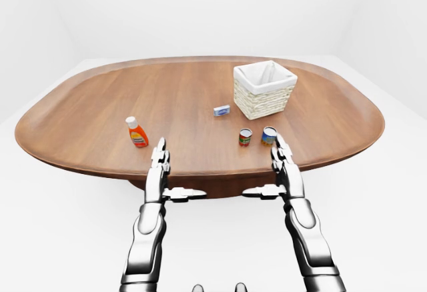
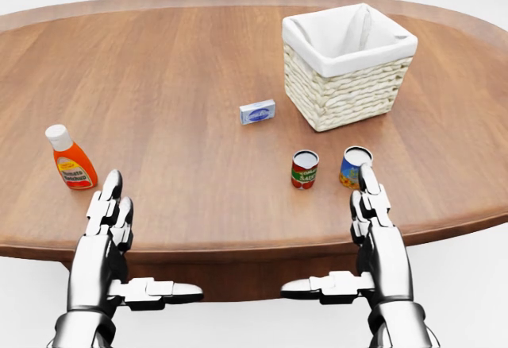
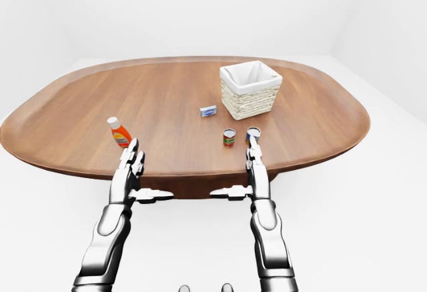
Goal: Pick up the tomato sauce, and put it in the basket.
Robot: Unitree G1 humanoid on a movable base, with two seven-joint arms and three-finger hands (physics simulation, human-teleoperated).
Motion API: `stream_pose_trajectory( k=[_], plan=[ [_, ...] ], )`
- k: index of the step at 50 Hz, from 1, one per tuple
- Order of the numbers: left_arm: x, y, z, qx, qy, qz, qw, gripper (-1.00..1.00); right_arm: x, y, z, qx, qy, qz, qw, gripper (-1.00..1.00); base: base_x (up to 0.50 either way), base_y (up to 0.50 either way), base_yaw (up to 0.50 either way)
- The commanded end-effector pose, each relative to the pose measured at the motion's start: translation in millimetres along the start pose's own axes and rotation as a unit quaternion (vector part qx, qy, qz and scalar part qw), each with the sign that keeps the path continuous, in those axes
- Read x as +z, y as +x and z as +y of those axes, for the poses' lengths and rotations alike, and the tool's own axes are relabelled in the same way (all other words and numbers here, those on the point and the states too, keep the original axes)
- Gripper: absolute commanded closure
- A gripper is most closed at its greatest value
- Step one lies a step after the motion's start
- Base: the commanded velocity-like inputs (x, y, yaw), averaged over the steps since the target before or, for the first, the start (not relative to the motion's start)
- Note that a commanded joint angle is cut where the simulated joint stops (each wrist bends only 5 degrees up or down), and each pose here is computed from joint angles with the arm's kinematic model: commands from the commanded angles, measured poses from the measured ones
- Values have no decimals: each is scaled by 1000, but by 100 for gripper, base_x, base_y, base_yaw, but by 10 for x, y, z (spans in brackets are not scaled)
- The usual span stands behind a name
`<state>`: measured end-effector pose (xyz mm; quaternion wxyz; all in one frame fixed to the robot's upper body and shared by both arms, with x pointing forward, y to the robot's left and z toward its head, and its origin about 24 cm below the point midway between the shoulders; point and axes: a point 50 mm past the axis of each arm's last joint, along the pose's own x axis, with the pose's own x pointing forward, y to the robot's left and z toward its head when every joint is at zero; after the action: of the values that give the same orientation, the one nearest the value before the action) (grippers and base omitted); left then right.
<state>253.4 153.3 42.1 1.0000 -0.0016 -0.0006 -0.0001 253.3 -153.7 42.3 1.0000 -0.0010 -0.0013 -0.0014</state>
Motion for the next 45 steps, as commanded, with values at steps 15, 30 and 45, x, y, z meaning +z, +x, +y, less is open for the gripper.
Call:
stream_pose_trajectory(
  k=[15,30,45],
  plan=[
    [185,-32,164,15,-1,-25,1000,-100,192,-68,-155,-17,-8,-25,1000,-100,0,0,0],
    [1334,-420,725,143,-25,-271,952,-100,1684,-1015,-877,-151,-23,-361,920,-100,0,0,0],
    [1626,-834,1266,314,-90,-348,879,-100,2074,-1790,-1221,-213,-3,-466,859,-100,0,0,0]
  ],
)
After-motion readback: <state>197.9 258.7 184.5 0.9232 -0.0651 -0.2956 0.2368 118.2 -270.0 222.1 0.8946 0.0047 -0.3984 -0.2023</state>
